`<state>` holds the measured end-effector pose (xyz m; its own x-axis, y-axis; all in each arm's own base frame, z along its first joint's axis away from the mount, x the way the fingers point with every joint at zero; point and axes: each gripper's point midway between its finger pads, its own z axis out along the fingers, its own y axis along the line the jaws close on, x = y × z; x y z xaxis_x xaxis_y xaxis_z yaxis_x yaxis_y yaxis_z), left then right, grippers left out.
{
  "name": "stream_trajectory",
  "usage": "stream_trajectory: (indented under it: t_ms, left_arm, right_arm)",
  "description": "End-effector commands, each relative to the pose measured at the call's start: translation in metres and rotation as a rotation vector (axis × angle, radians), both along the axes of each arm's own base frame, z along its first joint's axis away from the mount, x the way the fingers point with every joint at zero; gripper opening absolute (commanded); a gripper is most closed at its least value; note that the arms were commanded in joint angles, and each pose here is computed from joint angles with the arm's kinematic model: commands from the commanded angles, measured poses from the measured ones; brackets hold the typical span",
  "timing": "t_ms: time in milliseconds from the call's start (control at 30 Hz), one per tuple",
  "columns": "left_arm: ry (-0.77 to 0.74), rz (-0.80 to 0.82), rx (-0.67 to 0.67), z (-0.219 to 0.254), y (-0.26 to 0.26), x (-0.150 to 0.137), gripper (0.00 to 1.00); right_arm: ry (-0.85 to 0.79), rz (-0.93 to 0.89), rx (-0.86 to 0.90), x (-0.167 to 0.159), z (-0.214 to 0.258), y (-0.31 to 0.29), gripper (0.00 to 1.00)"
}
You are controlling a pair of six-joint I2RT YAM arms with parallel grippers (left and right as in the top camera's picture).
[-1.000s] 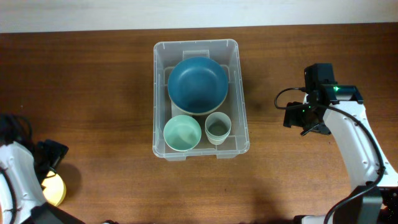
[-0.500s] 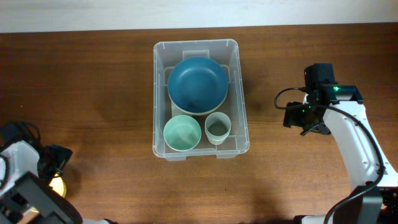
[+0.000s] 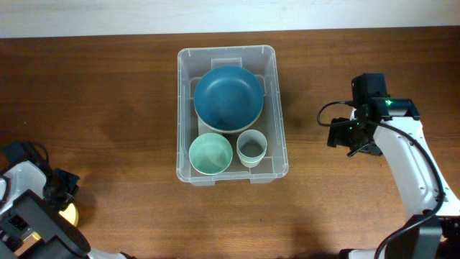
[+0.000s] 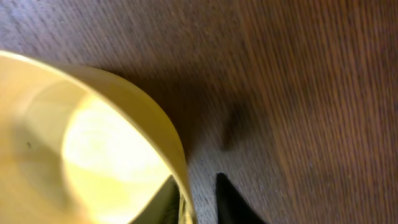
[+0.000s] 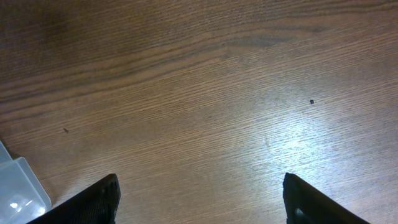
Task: Pack container
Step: 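Move the left gripper to the yellow bowl and grasp it, then place the yellow bowl onto the mint-green bowl and release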
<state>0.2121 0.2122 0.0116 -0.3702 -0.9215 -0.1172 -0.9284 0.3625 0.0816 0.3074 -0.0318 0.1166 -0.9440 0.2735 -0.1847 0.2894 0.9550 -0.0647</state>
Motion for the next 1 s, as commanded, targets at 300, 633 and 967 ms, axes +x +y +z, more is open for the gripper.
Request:
stream_trajectory:
  t_ms: [300, 633, 967]
  left_arm:
    - [-0.159, -0.149, -0.012, 0.055, -0.03, 0.059, 0.01]
    - [-0.559, -0.892, 0.111, 0.245, -0.241, 0.174, 0.01]
    - [-0.506, -1.282, 0.019, 0.216, -0.396, 0.151, 0.01]
  right_arm:
    - [-0.013, -0.007, -0.002, 0.004, 0.004, -0.002, 0.79]
    - [-0.014, -0.007, -0.003, 0.004, 0.004, -0.002, 0.79]
    - [-0.013, -0.007, -0.006, 0.004, 0.004, -0.002, 0.79]
